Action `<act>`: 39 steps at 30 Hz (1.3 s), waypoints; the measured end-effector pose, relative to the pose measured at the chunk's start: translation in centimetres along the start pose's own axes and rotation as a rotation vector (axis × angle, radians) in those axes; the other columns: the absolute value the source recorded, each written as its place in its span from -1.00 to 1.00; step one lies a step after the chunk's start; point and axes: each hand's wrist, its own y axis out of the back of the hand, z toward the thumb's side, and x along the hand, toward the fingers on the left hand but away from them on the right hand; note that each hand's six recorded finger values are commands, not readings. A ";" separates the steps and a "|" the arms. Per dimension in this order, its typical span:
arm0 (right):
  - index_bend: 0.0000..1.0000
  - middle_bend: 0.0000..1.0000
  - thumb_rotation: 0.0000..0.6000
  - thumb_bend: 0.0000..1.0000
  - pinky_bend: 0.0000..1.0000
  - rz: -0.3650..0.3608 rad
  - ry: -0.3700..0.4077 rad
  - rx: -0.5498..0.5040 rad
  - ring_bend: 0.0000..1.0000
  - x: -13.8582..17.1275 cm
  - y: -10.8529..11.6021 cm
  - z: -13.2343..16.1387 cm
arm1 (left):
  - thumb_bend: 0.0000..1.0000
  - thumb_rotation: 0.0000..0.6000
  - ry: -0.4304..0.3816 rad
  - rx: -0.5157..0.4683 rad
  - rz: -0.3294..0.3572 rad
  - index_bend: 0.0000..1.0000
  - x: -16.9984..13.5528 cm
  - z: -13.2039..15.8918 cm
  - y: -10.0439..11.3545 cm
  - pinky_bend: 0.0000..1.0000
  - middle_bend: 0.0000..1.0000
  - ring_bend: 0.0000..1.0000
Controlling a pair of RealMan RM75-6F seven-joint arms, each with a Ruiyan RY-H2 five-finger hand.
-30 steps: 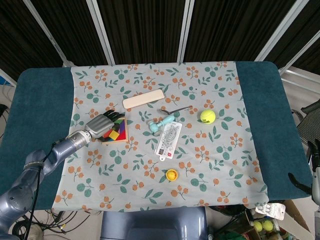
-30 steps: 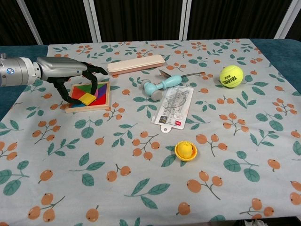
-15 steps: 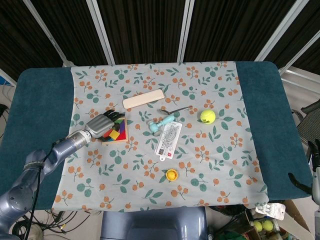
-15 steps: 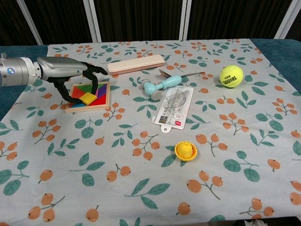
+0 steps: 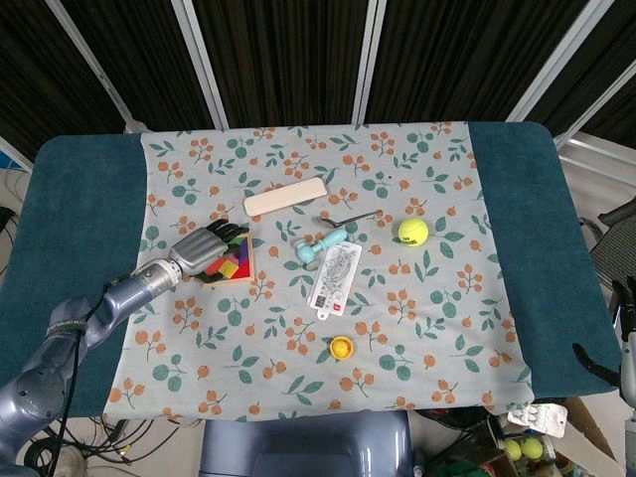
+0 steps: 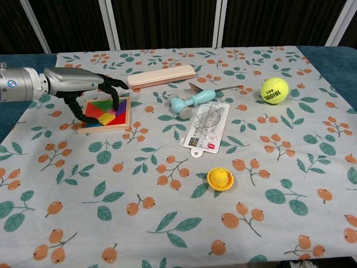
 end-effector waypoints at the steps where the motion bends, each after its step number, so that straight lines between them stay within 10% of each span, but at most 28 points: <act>1: -1.00 -1.00 1.00 -0.77 -0.53 0.000 0.000 0.000 -0.90 0.0 0.0 0.0 | -0.39 1.00 -0.001 0.000 0.001 -0.31 0.0 0.0 0.0 -1.00 -0.96 -1.00; 39: -1.00 -1.00 1.00 -0.77 -0.53 -0.006 -0.006 -0.002 -0.90 0.0 0.1 -0.1 | -0.02 1.00 -0.060 -0.084 -0.023 -0.24 -1.8 1.4 -1.0 -1.00 -0.96 -1.00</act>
